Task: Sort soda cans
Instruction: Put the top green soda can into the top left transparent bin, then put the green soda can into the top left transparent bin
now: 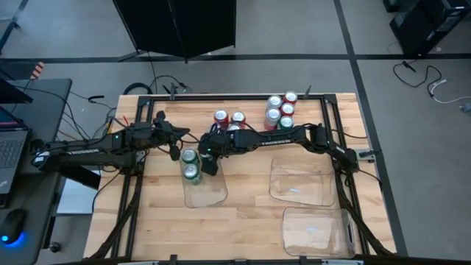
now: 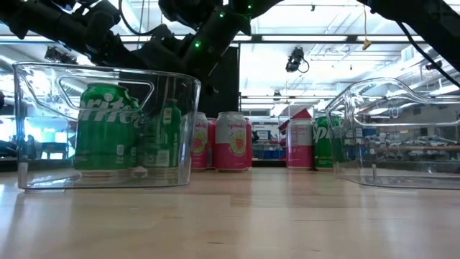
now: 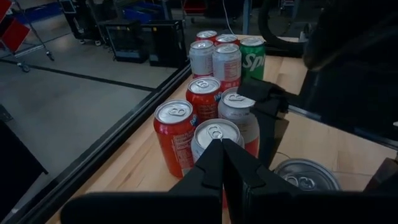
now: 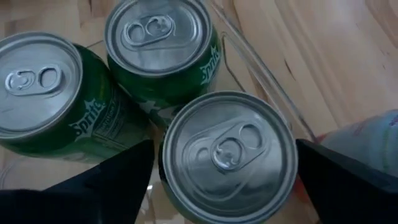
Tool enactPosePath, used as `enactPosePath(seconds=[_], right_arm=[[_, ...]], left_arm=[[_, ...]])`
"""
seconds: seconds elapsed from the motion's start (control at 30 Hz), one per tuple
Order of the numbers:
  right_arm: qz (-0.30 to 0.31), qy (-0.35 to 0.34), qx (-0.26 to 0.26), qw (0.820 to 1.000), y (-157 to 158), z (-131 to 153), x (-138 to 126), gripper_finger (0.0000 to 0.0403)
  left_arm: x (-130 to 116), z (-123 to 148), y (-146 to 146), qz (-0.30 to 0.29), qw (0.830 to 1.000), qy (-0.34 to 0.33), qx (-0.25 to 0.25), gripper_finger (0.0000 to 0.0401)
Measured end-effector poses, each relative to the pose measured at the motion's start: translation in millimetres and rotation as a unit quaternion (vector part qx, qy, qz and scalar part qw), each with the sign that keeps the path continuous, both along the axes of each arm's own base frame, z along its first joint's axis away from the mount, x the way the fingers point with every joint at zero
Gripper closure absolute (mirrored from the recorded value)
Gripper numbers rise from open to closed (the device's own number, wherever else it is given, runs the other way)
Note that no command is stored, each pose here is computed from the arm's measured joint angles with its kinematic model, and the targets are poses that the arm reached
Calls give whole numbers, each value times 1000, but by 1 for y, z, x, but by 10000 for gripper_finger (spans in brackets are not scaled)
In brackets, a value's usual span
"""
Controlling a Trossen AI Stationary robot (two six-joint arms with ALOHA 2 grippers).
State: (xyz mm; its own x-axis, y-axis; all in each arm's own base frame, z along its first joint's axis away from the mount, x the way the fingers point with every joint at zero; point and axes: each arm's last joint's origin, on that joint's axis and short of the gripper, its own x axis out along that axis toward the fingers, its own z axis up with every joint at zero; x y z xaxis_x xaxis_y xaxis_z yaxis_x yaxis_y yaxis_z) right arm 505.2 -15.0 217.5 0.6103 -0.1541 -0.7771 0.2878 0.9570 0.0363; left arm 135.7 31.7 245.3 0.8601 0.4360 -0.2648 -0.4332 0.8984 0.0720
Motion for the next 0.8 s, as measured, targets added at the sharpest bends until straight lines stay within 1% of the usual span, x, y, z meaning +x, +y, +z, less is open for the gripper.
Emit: enactPosePath(seconds=[0.07,0.17,0.33,0.43,0.5,0.57,0.63,0.8], right_arm=[[1,1,-1,1000,0,5,0,21],[6,-6,-4,1000,2,14,1,21],[21,-5,-12,1000,6,40,0,43],[20,25,-12,999,6,49,-7,63],[15,55,-21,998,5,50,-13,83],[24,93,-37,995,4,51,-20,111],[25,125,-60,990,5,52,-27,143],[3,197,-124,973,18,59,-48,234]], left_arm=[[0,0,0,0,1000,0,0,398],[0,0,0,0,1000,0,0,398],[0,0,0,0,1000,2,0,398],[0,0,0,-7,1000,2,-2,398],[-1,0,-1,-19,1000,-3,-6,398],[-2,2,-2,-26,1000,-9,-7,398],[-4,3,-3,-30,999,-15,-7,398],[-10,6,-4,-31,999,-25,-5,398]])
